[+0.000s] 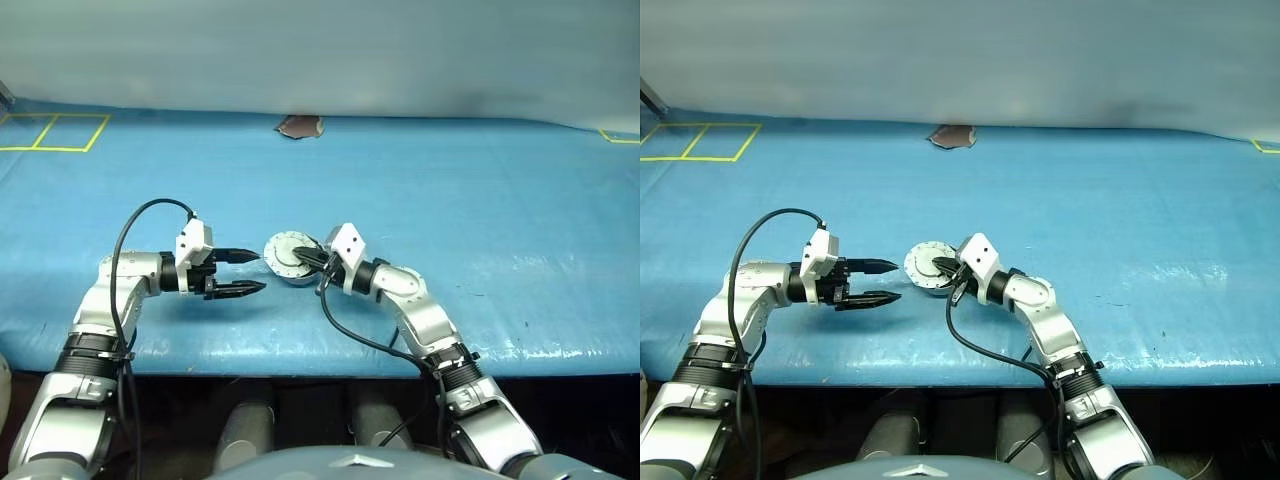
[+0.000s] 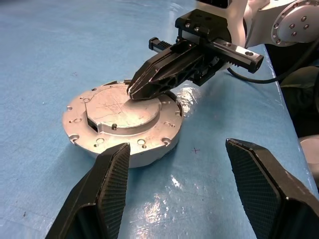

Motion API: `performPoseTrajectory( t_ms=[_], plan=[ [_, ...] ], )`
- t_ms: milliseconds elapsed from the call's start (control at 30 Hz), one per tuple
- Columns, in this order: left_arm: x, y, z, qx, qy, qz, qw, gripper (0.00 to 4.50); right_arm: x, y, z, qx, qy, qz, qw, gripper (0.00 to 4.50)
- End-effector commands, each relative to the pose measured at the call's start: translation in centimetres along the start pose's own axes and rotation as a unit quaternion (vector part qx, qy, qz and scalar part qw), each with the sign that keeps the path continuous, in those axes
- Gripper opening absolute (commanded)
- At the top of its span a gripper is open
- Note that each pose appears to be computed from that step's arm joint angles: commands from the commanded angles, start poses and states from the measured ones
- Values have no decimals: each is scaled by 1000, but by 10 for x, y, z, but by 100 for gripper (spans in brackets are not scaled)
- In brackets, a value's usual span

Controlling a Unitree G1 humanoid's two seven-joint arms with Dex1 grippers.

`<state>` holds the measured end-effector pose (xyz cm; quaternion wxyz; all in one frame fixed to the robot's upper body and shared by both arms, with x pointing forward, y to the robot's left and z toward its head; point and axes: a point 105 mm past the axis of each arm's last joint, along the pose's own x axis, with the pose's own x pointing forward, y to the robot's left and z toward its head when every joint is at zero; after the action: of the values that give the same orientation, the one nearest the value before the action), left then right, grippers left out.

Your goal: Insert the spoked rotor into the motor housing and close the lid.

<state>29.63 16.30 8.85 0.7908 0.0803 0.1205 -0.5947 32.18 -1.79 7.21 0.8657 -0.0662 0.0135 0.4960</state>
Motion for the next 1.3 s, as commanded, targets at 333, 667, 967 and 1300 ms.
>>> performPoseTrajectory(
  t_ms=[333,667,967,1300],
  plan=[
    [0,4,9,16,-28,18,999,332,-4,3,2,6,-7,-5,1000,0],
    [-1,6,7,12,-31,30,999,336,-1,6,41,-8,-37,22,999,187],
    [-4,6,5,10,-28,38,999,336,8,1,32,3,-25,6,1000,447],
    [-5,5,2,8,-23,44,999,336,14,-5,15,28,-7,-14,999,447]
  ],
)
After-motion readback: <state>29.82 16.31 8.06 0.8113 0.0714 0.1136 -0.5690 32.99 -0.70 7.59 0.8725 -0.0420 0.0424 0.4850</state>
